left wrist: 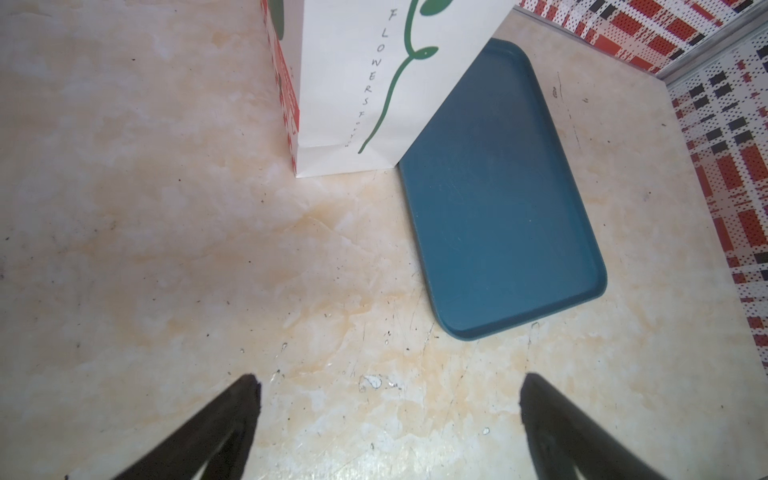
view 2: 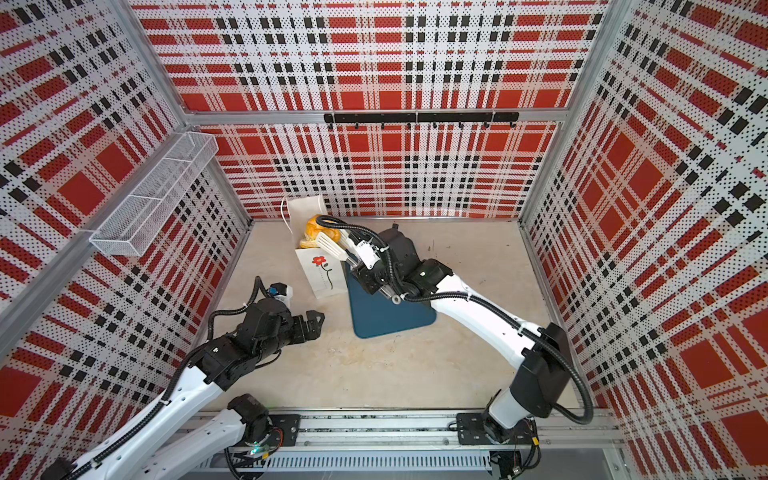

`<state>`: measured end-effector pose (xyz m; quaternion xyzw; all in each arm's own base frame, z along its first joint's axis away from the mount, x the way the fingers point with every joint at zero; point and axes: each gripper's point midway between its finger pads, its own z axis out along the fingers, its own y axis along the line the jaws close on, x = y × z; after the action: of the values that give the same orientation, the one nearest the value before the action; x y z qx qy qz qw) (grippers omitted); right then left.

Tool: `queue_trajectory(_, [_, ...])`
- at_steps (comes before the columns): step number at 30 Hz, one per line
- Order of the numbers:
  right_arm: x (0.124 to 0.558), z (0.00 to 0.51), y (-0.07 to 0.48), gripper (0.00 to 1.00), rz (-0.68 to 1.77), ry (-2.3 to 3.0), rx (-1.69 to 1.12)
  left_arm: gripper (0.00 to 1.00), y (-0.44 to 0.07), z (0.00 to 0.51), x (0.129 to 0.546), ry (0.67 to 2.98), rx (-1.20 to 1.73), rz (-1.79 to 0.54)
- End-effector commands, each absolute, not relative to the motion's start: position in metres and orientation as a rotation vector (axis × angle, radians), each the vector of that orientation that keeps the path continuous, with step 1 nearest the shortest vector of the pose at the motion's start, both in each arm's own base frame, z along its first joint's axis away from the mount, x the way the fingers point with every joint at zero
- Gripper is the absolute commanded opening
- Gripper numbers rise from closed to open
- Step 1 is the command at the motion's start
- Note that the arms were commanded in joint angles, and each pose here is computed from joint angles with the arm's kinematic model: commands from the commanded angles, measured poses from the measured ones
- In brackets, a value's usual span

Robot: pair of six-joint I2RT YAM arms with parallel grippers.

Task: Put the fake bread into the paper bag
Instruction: 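Lift the golden bun with the right gripper's tongs and carry it over the bag, then open the right gripper's tongs to drop the golden bun into the bag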

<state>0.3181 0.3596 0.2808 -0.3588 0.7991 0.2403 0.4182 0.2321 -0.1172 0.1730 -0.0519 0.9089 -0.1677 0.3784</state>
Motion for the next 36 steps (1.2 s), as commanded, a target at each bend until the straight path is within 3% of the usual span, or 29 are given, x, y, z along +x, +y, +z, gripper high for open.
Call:
queue_trajectory(1, [0.332,0.308,0.375,0.42,0.621,1.937,-0.844,0.99,-0.114,0.185,0.235,2.276,-0.166,-0.429])
queue_trajectory(23, [0.368,0.282,0.404,0.45,0.43,2.08,-0.845,0.99,-0.108,0.179,0.234,2.283,-0.185,-0.411])
queue_trajectory(36, [0.378,0.282,0.404,0.61,0.355,2.111,-0.859,1.0,-0.105,0.178,0.232,2.285,-0.19,-0.415])
